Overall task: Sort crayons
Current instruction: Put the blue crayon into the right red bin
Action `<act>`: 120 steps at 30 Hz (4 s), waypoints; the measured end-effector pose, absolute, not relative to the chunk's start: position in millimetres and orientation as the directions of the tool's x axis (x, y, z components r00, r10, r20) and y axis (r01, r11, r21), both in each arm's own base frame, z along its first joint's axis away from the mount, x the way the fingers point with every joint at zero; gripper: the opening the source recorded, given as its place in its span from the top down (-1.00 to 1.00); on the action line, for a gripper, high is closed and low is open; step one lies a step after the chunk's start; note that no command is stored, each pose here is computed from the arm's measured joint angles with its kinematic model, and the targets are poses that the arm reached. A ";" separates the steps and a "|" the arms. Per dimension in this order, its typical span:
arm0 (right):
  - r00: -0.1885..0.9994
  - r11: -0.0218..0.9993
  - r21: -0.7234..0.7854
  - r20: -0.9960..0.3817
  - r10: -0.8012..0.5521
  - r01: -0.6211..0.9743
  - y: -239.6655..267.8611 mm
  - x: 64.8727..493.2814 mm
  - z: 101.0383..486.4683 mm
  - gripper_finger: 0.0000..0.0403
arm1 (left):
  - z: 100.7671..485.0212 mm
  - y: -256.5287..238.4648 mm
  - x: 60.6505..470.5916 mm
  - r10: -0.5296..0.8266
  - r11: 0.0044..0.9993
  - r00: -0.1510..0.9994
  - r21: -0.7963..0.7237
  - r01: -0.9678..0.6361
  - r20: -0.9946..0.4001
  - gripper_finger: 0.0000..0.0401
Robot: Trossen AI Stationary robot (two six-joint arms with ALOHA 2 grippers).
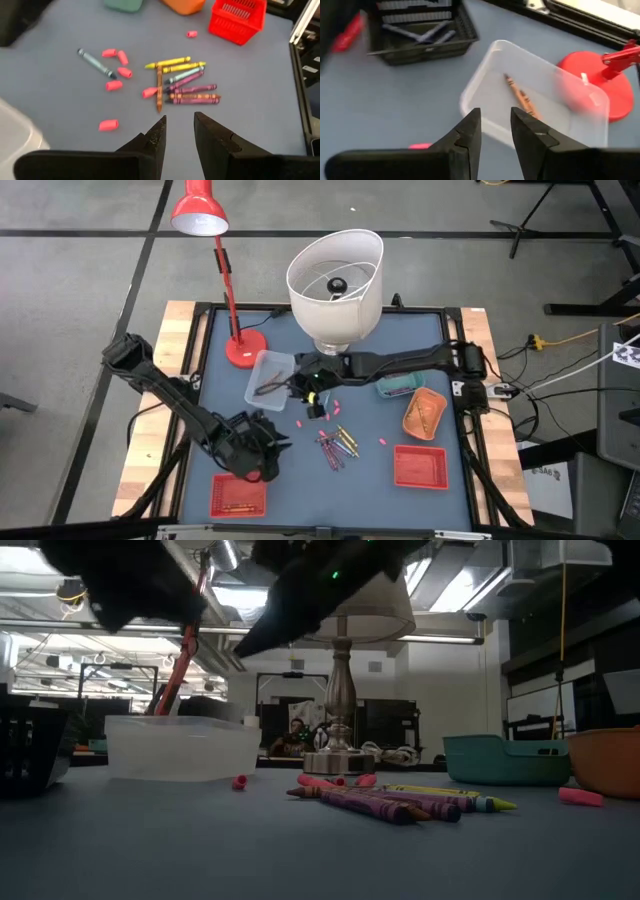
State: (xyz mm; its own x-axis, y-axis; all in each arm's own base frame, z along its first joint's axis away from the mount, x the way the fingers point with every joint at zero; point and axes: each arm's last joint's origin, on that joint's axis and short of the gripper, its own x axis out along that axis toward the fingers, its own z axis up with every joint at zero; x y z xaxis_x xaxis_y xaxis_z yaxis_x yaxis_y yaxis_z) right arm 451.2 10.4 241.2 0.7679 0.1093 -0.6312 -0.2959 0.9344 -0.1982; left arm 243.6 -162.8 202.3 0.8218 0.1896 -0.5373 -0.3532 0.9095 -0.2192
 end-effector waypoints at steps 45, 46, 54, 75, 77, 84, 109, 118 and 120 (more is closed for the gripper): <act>0.519 0.980 -0.180 -0.847 -0.112 -0.083 71.7 245.3 272.5 0.48 | 232.3 -49.2 314.0 0.188 0.961 0.925 -0.134 -0.243 -0.330 0.58; 0.532 0.981 -0.177 -0.840 -0.108 -0.080 71.0 243.3 270.3 0.48 | 232.5 -47.0 314.5 0.187 0.960 0.926 -0.137 -0.243 -0.329 0.58; 0.582 0.982 -0.183 -0.804 -0.118 -0.055 69.4 241.3 258.3 0.48 | 240.6 -32.0 347.9 0.152 0.978 0.938 -0.089 -0.188 -0.312 0.58; 0.579 0.987 -0.151 -0.810 -0.092 -0.055 70.3 241.5 257.8 0.48 | 180.0 -9.8 393.2 0.294 0.842 0.621 -0.110 -0.528 -0.726 0.58; 0.579 0.987 -0.151 -0.810 -0.091 -0.055 70.4 241.4 257.8 0.48 | 172.0 -10.1 394.9 0.294 0.838 0.607 -0.106 -0.535 -0.738 0.58; 0.580 0.987 -0.151 -0.810 -0.091 -0.056 70.4 241.5 257.9 0.49 | 146.0 -10.1 398.0 0.296 0.821 0.549 -0.085 -0.564 -0.782 0.58; 0.580 0.986 -0.153 -0.810 -0.091 -0.059 70.4 241.6 257.7 0.49 | 121.3 -11.7 398.9 0.252 0.767 0.494 -0.140 -0.627 -0.832 0.58; 0.580 0.986 -0.153 -0.809 -0.091 -0.059 70.4 241.7 257.8 0.49 | 120.7 -11.5 398.2 0.251 0.769 0.485 -0.133 -0.626 -0.838 0.74; 0.580 0.986 -0.153 -0.810 -0.091 -0.059 70.4 241.7 257.8 0.49 | 120.5 -11.6 398.2 0.251 0.769 0.485 -0.132 -0.626 -0.838 0.81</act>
State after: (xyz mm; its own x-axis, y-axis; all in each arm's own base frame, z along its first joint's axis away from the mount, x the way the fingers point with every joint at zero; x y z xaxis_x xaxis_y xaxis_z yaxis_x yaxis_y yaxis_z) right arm 241.7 70.4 257.8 0.5799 -0.0909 -0.8096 -0.0590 0.9865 -0.1531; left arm 398.2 -11.6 120.5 0.4850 0.2509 -0.8378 -0.6259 0.7686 -0.1322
